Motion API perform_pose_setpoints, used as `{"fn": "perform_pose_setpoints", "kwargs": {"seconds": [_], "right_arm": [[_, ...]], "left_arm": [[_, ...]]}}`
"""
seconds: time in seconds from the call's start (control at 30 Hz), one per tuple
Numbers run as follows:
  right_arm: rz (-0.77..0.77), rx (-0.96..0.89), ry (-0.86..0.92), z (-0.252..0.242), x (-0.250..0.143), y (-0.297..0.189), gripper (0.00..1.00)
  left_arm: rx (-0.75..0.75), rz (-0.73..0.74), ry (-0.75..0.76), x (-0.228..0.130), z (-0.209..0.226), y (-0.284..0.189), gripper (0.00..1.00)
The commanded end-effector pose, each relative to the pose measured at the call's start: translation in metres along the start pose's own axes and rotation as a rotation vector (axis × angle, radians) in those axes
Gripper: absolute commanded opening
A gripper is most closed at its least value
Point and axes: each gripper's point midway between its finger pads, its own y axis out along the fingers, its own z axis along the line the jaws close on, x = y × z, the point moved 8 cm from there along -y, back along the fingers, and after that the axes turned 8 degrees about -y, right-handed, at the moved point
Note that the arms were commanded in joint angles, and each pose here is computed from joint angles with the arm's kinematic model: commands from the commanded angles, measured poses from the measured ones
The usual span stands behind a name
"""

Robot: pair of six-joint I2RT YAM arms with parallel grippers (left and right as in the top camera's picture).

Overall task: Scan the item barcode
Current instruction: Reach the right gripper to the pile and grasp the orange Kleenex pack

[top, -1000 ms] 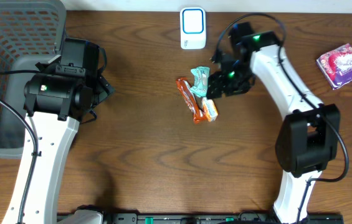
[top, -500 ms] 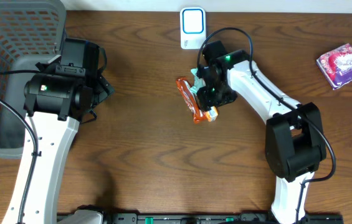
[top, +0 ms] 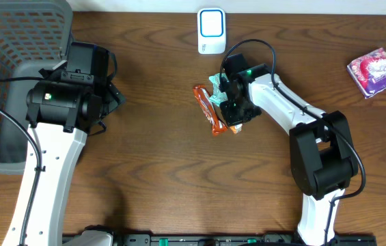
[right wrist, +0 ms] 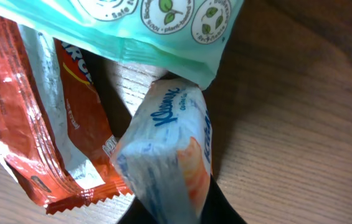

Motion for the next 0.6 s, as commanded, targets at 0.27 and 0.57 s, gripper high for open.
{"fn": "perform_pose_setpoints", "kwargs": {"seconds": [0.27,0.57], "right_arm": [[-0.123,0.47,0.04,-0.012,0.021,-0.075,0.01],[-0.355,1.116,-0.1,-0.023,-0.013,-0.127,0.06]], "left_arm": [[0.006,-0.023,-0.012,0.003,0.003,-0.003,0.98],[0.006,-0.023,-0.012,0.003,0.003,-0.003,0.98]]}}
